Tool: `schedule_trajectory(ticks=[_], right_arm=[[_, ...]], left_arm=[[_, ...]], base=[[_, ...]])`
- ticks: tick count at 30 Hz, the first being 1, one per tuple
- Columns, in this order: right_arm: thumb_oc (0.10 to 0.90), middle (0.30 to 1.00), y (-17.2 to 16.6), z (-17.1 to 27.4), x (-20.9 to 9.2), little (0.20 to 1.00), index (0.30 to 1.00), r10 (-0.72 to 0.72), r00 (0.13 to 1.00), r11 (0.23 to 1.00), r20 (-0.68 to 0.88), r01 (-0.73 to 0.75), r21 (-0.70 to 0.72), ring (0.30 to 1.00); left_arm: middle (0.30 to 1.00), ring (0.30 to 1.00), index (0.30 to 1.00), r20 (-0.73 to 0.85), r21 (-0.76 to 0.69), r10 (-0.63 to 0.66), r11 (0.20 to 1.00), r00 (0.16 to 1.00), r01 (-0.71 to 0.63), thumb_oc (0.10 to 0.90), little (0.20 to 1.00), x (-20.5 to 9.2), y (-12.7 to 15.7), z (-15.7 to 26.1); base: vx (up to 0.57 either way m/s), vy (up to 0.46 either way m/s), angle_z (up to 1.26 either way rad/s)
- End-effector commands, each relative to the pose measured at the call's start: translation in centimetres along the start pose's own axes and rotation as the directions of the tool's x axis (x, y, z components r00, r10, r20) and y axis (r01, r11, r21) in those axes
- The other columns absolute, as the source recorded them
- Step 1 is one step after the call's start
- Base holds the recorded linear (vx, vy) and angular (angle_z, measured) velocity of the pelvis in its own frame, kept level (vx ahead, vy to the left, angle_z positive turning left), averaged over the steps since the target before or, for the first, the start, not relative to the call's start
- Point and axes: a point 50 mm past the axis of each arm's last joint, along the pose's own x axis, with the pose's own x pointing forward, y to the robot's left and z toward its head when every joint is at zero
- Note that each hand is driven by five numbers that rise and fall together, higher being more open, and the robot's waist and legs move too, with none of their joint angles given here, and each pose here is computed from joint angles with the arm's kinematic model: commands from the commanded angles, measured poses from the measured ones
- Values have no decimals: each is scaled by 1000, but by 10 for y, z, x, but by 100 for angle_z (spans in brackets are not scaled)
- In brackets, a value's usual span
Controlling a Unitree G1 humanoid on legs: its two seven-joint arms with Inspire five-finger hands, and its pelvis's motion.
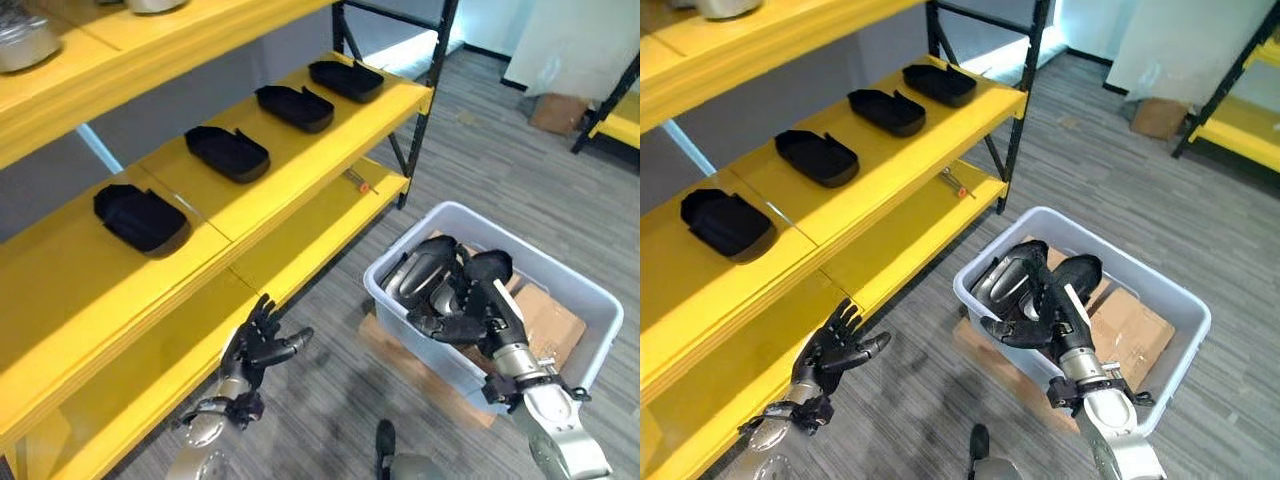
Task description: Move parts from the plastic box to the shelf.
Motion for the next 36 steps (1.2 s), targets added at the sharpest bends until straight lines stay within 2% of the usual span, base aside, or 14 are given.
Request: schedule_trajectory(ticks=[1,8,14,21,29,36], right_arm=[[900,1000,4,64,9,1000,1000,-14,930,1000,368,8,18,1000],[900,1000,-5,63,6,1000,1000,-55,928,998,368,52,17,1000],[900,1000,-4,57,13,1000,1000,-44,937,999,346,45,6,1000],[900,1000,-5,52,14,1000,1000,-48,946,999,322,37,39,1000],[900,1000,12,49,23,1000,1000,-11,952,998,305,-9,63,1000],[900,1000,27,59,32,1000,1000,45,938,998,343,-58,28,1000]], left_arm=[[1000,1000,1000,228,25,-48,999,972,44,900,1000,9,-6,45],[1000,1000,1000,212,10,-48,999,976,47,900,1000,6,-8,40],[1000,1000,1000,214,10,-11,1000,977,10,900,1000,4,-3,36],[1000,1000,1000,218,-4,-28,1000,976,30,900,1000,3,-6,35],[1000,1000,1000,261,42,-15,999,965,4,900,1000,8,0,51],[1000,1000,1000,282,73,-12,997,959,-9,900,1000,14,-1,58]], base=[[61,-246,-19],[106,-129,-44],[158,140,-86],[158,217,-89],[64,242,-51],[-14,164,-41]])
